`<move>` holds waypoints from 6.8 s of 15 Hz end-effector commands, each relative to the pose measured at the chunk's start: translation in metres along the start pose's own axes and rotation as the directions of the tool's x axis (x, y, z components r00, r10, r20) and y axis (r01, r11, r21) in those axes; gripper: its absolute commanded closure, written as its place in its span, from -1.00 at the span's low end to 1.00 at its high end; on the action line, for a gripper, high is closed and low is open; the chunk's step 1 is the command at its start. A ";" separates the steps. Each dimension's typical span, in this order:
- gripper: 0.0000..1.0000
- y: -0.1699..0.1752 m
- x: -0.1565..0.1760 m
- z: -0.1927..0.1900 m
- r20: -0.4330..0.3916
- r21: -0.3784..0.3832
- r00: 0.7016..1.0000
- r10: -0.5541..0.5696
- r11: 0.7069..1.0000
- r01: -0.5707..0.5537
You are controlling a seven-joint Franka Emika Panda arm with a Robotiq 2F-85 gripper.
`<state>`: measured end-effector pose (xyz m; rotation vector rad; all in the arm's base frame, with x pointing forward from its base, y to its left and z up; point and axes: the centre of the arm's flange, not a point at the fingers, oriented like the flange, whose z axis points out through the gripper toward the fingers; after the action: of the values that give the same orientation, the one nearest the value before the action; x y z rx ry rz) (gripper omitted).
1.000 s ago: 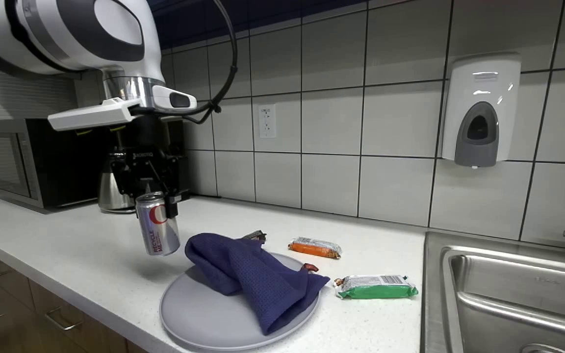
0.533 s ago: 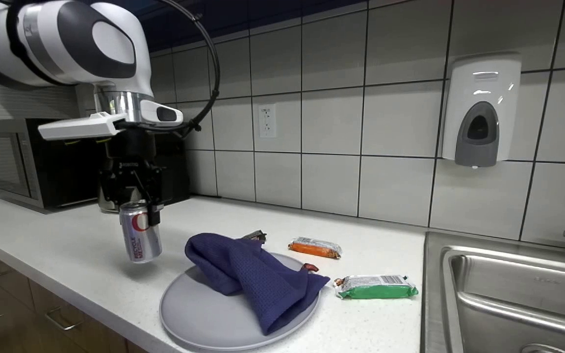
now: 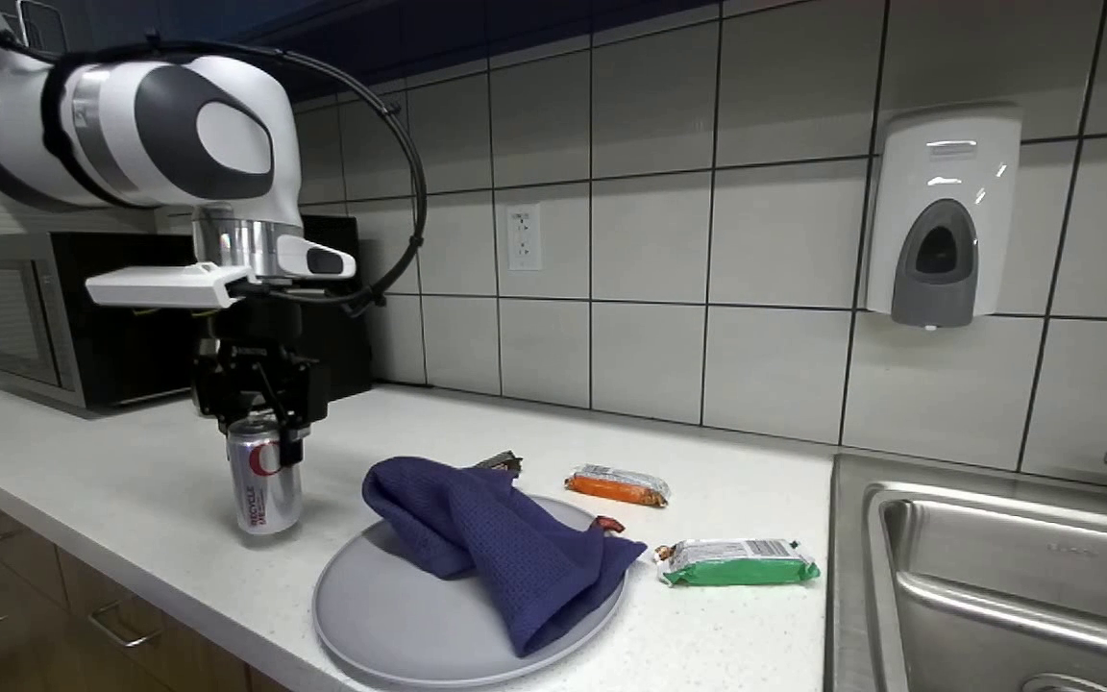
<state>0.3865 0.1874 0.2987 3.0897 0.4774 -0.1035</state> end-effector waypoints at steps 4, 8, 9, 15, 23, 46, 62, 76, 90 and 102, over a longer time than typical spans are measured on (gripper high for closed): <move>0.22 -0.016 0.015 0.015 0.024 0.003 1.000 -0.015 1.000 0.015; 0.11 -0.018 0.017 0.016 0.030 -0.002 0.999 -0.023 1.000 0.023; -0.78 -0.019 0.017 0.016 0.032 -0.005 0.999 -0.026 1.000 0.026; -1.00 -0.019 0.014 0.008 0.027 -0.015 0.999 -0.030 0.999 0.030; -1.00 0.017 0.017 -0.019 -0.015 -0.048 0.998 0.067 0.997 -0.068; -1.00 0.154 0.000 -0.039 -0.025 -0.046 0.805 0.593 0.804 -0.593; -1.00 0.184 -0.008 -0.032 -0.013 -0.011 0.705 0.709 0.705 -0.710; -1.00 0.191 0.007 0.008 0.009 -0.038 0.348 0.937 0.348 -0.937; -1.00 0.188 0.027 0.064 -0.012 -0.113 0.292 0.956 0.289 -0.951; 1.00 0.197 0.021 0.055 -0.016 -0.141 0.284 0.959 0.279 -0.950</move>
<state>0.4624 0.0048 0.2334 2.6445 -1.3939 -0.1459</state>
